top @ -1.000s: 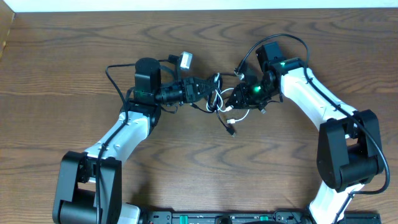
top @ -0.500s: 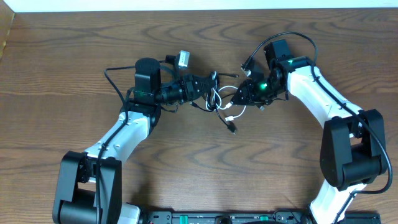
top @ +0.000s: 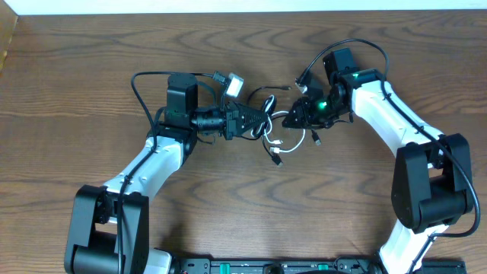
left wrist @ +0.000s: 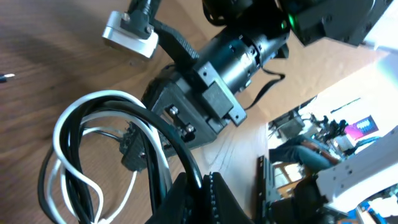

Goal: Untangle cables

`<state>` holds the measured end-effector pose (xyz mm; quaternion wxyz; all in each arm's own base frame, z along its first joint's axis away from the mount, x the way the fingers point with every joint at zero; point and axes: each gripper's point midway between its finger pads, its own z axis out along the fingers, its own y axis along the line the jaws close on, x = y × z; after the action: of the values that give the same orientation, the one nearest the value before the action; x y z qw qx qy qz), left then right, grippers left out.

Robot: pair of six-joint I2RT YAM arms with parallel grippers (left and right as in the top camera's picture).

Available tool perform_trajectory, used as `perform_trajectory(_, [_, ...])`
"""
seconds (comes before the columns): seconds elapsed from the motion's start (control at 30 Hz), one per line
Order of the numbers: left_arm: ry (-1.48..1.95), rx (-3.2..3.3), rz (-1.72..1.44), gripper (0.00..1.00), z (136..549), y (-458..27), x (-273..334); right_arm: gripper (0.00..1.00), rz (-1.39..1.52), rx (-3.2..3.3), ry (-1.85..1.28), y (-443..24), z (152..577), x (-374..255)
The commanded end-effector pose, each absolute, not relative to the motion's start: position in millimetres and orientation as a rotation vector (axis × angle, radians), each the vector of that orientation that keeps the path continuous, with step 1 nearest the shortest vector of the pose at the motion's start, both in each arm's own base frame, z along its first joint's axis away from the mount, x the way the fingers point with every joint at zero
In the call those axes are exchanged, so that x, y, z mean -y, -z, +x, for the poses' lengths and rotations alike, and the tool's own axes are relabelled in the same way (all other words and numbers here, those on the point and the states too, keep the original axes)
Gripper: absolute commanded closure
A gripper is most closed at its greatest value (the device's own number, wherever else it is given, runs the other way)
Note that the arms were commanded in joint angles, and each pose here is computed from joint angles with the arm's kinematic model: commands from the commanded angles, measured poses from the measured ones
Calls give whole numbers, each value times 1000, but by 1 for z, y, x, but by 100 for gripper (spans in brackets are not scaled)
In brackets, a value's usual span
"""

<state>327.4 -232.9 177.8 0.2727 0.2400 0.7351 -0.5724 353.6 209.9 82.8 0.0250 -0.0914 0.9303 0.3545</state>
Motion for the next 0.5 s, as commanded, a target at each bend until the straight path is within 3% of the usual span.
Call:
perform_trajectory(0.0, [1503, -1878, 775, 93, 323, -186, 233, 70, -281, -2865, -1109, -89, 355, -215])
perform_trajectory(0.47, [1436, -1851, 884, 93, 315, -172, 232, 69, -285, -2877, -1118, -90, 349, -231])
